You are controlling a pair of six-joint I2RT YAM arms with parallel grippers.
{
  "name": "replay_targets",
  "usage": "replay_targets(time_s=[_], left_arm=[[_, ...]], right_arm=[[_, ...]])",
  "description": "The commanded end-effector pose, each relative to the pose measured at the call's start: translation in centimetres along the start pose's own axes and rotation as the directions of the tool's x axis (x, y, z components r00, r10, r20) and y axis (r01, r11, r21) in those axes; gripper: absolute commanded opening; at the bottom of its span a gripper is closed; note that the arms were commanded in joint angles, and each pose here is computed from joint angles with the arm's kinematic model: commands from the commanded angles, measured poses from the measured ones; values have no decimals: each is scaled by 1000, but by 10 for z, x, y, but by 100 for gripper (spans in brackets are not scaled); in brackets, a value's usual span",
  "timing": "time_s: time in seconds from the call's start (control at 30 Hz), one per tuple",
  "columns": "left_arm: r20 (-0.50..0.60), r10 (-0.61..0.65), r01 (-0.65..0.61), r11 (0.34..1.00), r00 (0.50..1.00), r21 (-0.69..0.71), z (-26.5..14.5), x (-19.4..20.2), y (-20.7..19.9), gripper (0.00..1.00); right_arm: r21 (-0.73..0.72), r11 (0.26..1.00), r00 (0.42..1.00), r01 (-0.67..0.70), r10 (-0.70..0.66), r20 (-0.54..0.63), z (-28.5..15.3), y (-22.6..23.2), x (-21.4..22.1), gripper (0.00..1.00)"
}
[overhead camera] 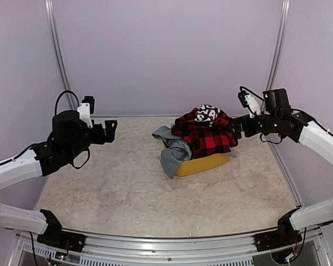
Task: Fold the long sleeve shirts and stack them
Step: Move the bin to the center of the board.
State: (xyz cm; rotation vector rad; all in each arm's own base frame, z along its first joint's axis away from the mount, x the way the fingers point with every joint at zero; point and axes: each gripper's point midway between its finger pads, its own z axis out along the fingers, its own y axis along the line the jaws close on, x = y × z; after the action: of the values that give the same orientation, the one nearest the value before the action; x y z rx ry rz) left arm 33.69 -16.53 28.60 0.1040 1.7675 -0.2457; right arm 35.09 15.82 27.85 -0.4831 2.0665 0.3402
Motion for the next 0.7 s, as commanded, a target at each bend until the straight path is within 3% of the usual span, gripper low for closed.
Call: replay_targets(time_s=[0.0,0.23,0.43,0.57,0.67], left_arm=[[-40,1,1,998,999,56,6,16,-28,99],[-138,-44,66,985,989,158,20,45,-66,97],[-157,-52,80,980,986,179,19,53,-71,93],[-154,-62,87,983,986,164,18,55,-66,91],[-155,-83,107,983,984,150,16,55,-62,91]], right_arm=[[48,997,995,-55,59,-86,30,-10,37,98],[-24,968,962,-249,244,-126,75,-36,65,95],[1,954,940,-299,295,-169,105,-62,84,87],[-92,943,929,-321,294,-226,130,-52,90,71],[-141,941,930,-309,267,-254,144,-33,92,65]])
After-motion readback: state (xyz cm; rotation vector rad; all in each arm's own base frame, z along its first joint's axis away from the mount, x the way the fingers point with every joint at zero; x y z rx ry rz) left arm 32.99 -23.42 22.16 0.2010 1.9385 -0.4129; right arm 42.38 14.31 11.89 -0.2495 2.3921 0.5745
